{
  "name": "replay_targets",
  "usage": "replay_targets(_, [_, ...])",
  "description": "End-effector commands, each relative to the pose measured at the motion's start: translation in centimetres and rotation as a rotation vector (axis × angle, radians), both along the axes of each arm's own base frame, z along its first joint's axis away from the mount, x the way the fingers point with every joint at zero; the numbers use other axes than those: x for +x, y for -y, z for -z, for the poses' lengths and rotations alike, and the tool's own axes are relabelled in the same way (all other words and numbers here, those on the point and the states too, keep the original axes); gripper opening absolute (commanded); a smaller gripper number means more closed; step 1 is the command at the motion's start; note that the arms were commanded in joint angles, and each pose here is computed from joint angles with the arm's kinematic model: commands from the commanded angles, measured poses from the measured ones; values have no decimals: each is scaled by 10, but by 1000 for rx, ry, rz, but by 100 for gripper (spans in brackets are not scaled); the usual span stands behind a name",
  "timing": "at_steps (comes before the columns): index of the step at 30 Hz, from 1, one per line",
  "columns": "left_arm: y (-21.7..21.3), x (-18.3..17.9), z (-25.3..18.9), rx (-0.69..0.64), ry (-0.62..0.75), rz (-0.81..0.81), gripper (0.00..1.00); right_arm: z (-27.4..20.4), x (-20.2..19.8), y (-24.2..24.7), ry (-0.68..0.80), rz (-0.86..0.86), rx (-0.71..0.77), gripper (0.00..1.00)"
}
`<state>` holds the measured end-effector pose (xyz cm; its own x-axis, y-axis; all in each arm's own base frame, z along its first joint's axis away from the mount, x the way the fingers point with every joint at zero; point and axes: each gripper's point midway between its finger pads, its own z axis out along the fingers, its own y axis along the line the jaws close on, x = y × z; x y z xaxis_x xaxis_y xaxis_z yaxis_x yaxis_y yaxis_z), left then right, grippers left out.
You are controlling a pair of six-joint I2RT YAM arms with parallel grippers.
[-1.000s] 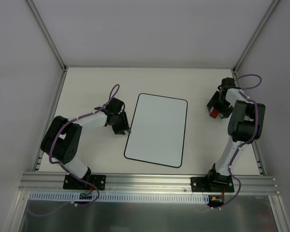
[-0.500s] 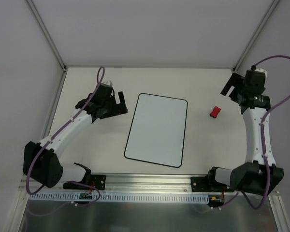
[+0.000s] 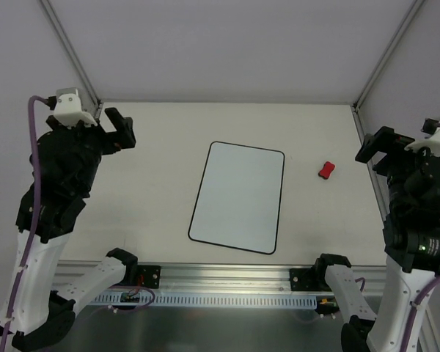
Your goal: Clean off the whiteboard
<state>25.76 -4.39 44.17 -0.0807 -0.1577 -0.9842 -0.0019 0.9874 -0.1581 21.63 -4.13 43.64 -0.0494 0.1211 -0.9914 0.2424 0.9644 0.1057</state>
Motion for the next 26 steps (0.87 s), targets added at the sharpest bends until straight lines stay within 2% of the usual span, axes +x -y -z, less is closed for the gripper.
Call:
replay_targets(1, [-38, -21, -29, 124, 68, -128, 99, -28, -17, -3, 67, -21, -83, 99])
replay_targets(8, [-55, -46, -57, 119, 152, -167, 99, -50, -30, -7, 140, -42, -121, 99])
replay_targets(14, [-47, -46, -60, 93, 164, -120, 99, -46, -24, -10, 133, -58, -115, 99])
replay_targets(26, [-51, -48, -65, 88, 173, -143, 99, -59, -32, -6, 160, -40, -148, 99])
